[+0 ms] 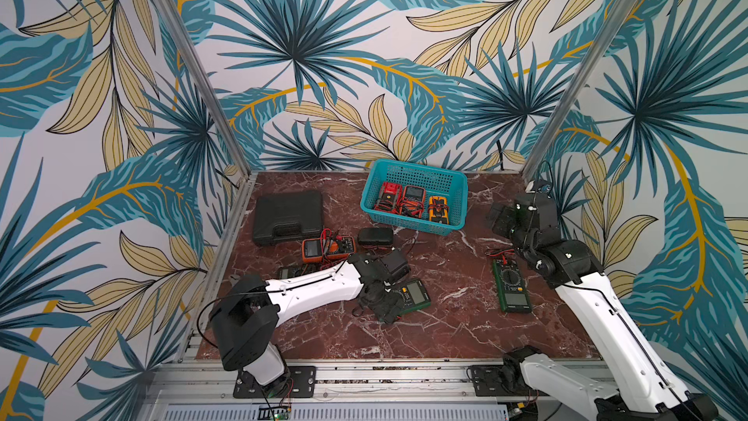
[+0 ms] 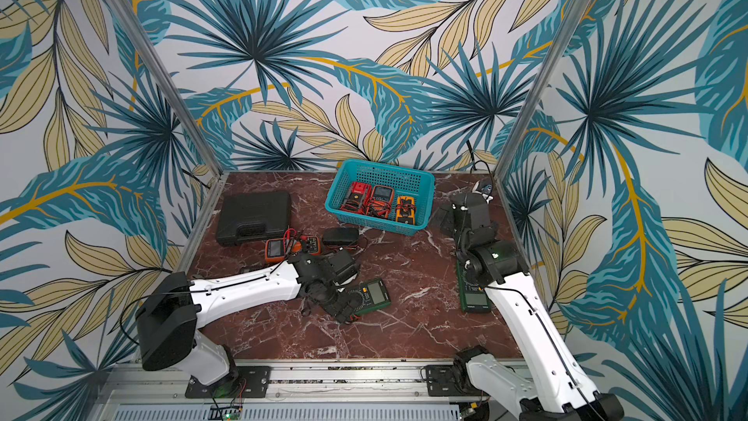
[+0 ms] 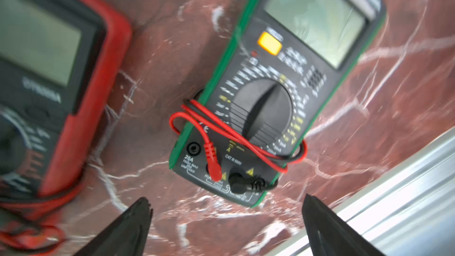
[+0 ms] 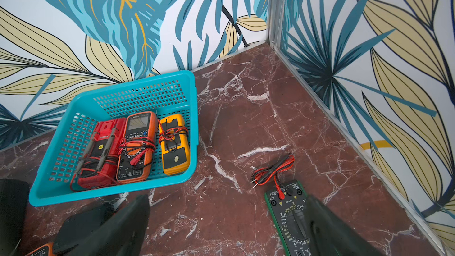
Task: Put the multimeter into the basket
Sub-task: Move the multimeter to the center of the board, then pick up the multimeter from the center of the board.
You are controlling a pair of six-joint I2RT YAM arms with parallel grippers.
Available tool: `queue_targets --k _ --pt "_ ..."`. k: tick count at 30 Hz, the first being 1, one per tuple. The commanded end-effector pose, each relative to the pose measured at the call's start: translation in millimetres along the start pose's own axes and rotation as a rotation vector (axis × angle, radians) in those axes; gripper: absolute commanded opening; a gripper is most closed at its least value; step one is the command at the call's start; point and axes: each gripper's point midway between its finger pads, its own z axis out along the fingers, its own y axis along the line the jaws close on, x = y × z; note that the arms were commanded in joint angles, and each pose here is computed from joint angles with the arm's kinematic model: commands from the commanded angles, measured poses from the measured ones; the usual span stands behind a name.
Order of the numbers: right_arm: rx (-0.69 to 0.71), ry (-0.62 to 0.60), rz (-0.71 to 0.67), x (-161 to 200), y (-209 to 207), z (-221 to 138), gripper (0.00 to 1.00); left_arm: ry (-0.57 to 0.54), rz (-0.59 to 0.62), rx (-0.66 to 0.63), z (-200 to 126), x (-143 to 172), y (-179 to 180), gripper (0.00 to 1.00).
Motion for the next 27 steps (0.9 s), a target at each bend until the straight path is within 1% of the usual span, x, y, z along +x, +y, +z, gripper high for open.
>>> queue_targets --k 1,3,5,7,10,12,13,16,24,27 --pt "-0.012 0.001 0.020 3.6 1.2 2.4 1.00 0.006 0.350 -0.077 -3.1 -10.8 3.3 1.00" --pt "-0.017 0.001 0.022 3.1 1.8 1.1 1.00 -0.005 0.425 -0.089 0.9 -20.5 3.2 1.00" --pt "-0.018 -0.003 0.022 2.0 0.6 -1.4 1.00 -0.029 0.474 -0.090 4.6 -30.5 0.9 1.00" --pt "-0.016 -0.009 0.027 1.2 -1.6 -4.4 1.00 -0.048 0.500 -0.075 8.0 -39.0 -2.5 1.00" --pt "-0.017 -0.018 0.032 0.2 -3.7 -7.8 1.00 -0.043 0.519 -0.041 14.3 -44.5 -6.6 1.00" --pt "-0.022 -0.020 0.036 -0.1 -3.9 -9.4 1.00 -0.040 0.516 -0.040 19.1 -49.5 -3.0 1.00" --pt "-0.025 -0.019 0.037 0.4 -3.7 -9.5 1.00 -0.039 0.511 -0.006 20.0 -50.5 -6.9 1.00" --pt "-0.026 -0.015 0.039 1.7 -4.3 -10.2 1.00 -0.035 0.488 0.037 23.0 -55.7 -7.9 1.00" --pt "-0.021 -0.014 0.044 3.1 -6.0 -10.6 1.00 0.010 0.443 0.154 32.2 -55.4 -20.1 1.00" --pt "-0.022 -0.007 0.043 4.6 -5.0 -8.9 1.00 0.039 0.394 0.152 38.4 -57.9 -15.9 1.00"
